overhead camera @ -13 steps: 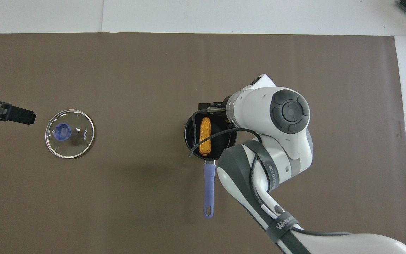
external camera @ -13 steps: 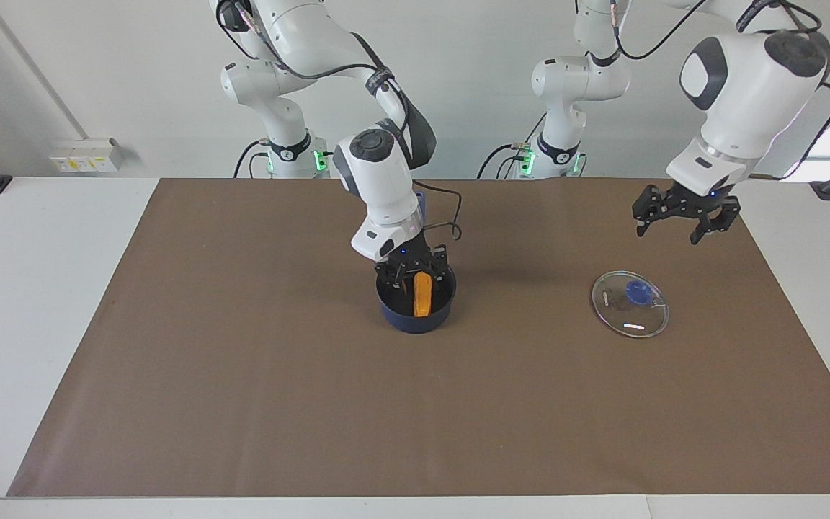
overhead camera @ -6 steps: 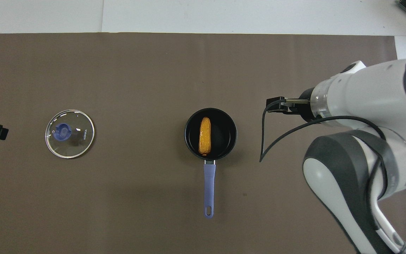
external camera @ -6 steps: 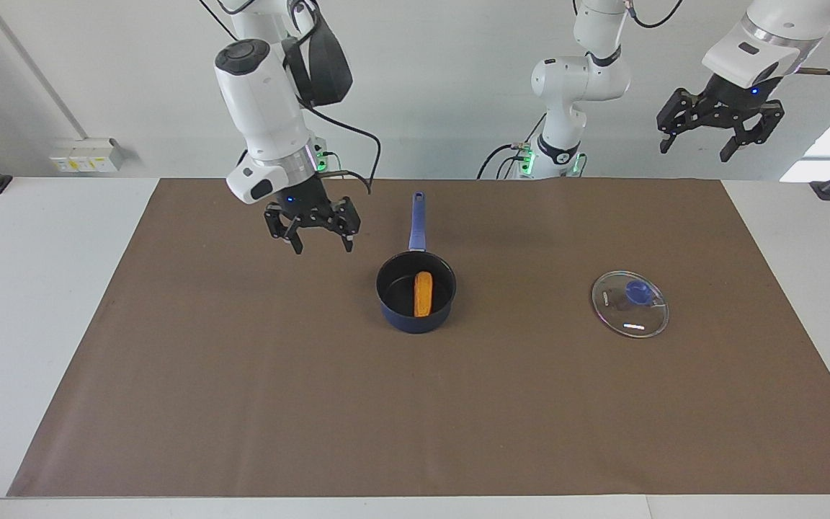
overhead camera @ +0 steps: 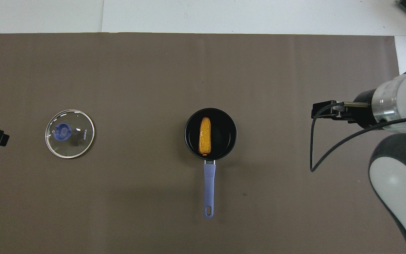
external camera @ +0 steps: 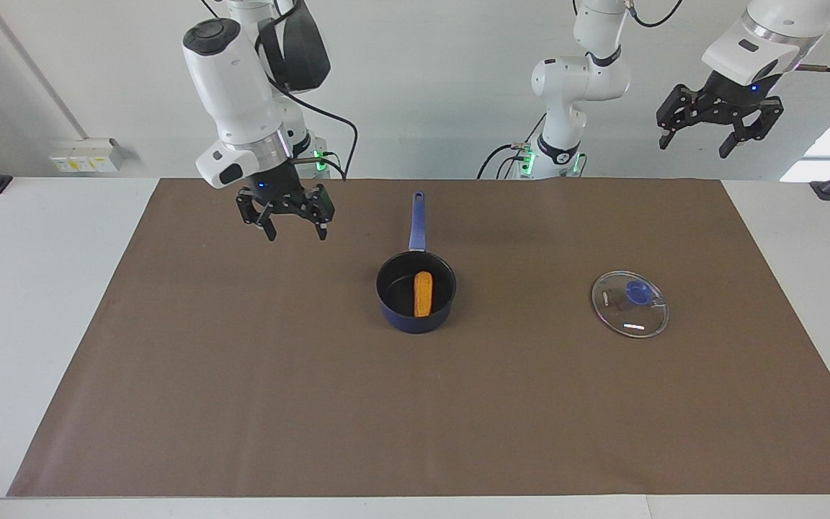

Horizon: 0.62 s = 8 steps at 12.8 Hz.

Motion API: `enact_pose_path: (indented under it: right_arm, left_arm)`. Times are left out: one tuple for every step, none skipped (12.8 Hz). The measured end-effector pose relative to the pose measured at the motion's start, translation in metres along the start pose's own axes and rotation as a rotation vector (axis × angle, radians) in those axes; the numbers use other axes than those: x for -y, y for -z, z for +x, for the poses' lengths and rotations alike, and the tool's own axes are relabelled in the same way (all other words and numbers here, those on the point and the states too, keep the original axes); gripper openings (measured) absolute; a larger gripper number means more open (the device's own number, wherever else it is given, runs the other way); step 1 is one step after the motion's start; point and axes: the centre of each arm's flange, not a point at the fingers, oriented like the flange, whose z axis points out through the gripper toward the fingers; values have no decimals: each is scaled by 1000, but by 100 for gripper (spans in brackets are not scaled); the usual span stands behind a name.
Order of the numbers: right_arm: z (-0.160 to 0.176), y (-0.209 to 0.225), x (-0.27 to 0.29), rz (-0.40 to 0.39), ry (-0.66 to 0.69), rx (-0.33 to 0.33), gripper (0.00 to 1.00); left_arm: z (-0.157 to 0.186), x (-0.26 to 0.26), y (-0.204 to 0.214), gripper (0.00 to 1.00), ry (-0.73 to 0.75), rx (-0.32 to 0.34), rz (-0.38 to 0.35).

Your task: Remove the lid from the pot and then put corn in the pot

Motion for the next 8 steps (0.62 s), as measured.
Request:
enact_pose_path:
  right_arm:
    - [2,10,-9,-2,3,-3,100]
    - [3,19,-17,-6,1,-5,100]
    - [3,30,-24,-15,1,-3,100]
    - [3,41,-28,-26,2,-3,100]
    - [1,53,-28,-33,3,-4,100]
    - [0,64,-29,-39,4,-4,100]
    - [-2,74,-32,-42,6,-2,100]
    - [-3,83,-37,-43,14,1,100]
  left_arm:
    - [0,0,0,100,2,0,0]
    - [0,0,1,100,4,-1,0]
    - [-1,0,2,100,7,-3,1]
    - [-1,0,3,100,10,-5,1]
    - [-1,1,3,100,13,-6,1]
    - [-2,3,3,100,17,-7,1]
    - [-2,4,3,100,19,-7,1]
    - [-2,5,4,100,21,-7,0]
